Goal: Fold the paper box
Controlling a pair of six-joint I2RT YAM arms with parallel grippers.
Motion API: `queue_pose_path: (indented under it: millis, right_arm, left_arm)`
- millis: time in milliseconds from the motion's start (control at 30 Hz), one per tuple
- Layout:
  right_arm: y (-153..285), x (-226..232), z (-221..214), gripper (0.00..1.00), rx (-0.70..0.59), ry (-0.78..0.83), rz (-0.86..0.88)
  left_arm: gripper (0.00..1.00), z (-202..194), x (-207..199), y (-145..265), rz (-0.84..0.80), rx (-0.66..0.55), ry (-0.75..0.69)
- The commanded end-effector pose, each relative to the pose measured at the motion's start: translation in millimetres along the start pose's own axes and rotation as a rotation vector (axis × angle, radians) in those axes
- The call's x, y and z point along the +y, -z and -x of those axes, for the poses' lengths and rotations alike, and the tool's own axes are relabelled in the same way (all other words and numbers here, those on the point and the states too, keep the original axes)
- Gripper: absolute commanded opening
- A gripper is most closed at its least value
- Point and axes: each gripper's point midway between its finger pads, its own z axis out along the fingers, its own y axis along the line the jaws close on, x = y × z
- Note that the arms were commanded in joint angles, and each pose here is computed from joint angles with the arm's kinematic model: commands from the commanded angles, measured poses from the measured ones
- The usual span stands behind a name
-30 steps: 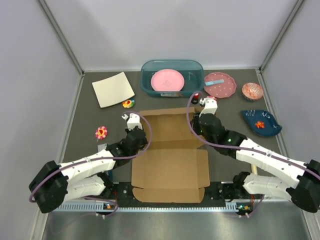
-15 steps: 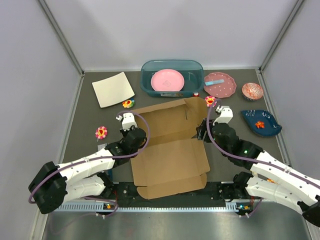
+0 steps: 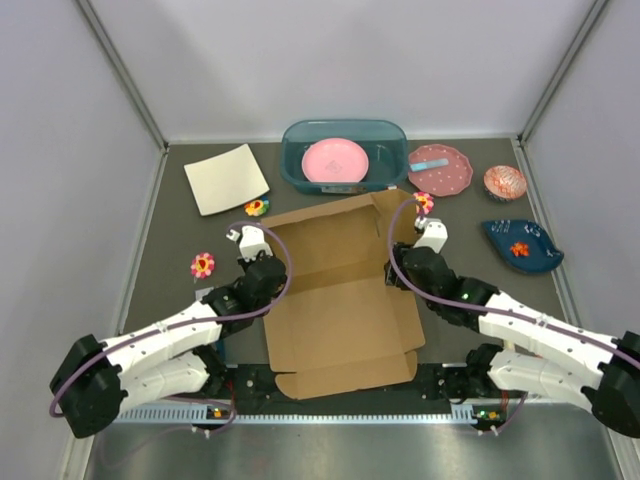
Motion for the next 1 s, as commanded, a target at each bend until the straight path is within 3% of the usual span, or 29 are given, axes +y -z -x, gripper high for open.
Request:
queue_pose_path:
  millis: [0, 100, 200, 233, 333, 433, 733, 967]
  right_arm:
    - [-9.0, 11.8, 15.2, 0.57, -0.035, -0.060, 0.022]
    - [-12.8, 15.2, 17.7, 0.53, -0.040, -0.057, 0.026]
    - [-16.4, 18.1, 19.2, 0.41, -0.043, -0.036, 0.029]
    - [-16.9, 18.8, 19.6, 0.31, -0.042, -0.018, 0.032]
    - [-20.0, 21.8, 20.6, 0.17, -0.040, 0.014, 0.039]
    - [-22.0, 33.2, 19.9, 0.09, -0.029, 0.069, 0.095]
    - [-19.7, 41.3, 23.7, 0.04, -0.052, 0.360, 0.074]
    - [-17.3, 56.9, 6.5, 0.08, -0.051, 0.617, 0.085]
  left_arm:
    - [0.00, 25.9, -19.7, 5.5, -0.067, -0.052, 0.088]
    - [0.00, 24.0, -21.2, 5.7, -0.078, -0.043, 0.091]
    - [0.00, 22.8, -23.7, 6.1, -0.089, -0.034, 0.095]
    - [0.00, 22.0, -24.9, 6.1, -0.094, -0.031, 0.091]
    - [0.00, 19.5, -27.0, 5.1, -0.102, -0.022, 0.080]
    - [0.00, 18.7, -30.2, 4.3, -0.112, -0.016, 0.073]
    - [0.00, 14.5, -39.5, 2.9, -0.145, 0.016, 0.044]
    - [0.00, 12.4, -50.6, 2.6, -0.192, 0.034, 0.026]
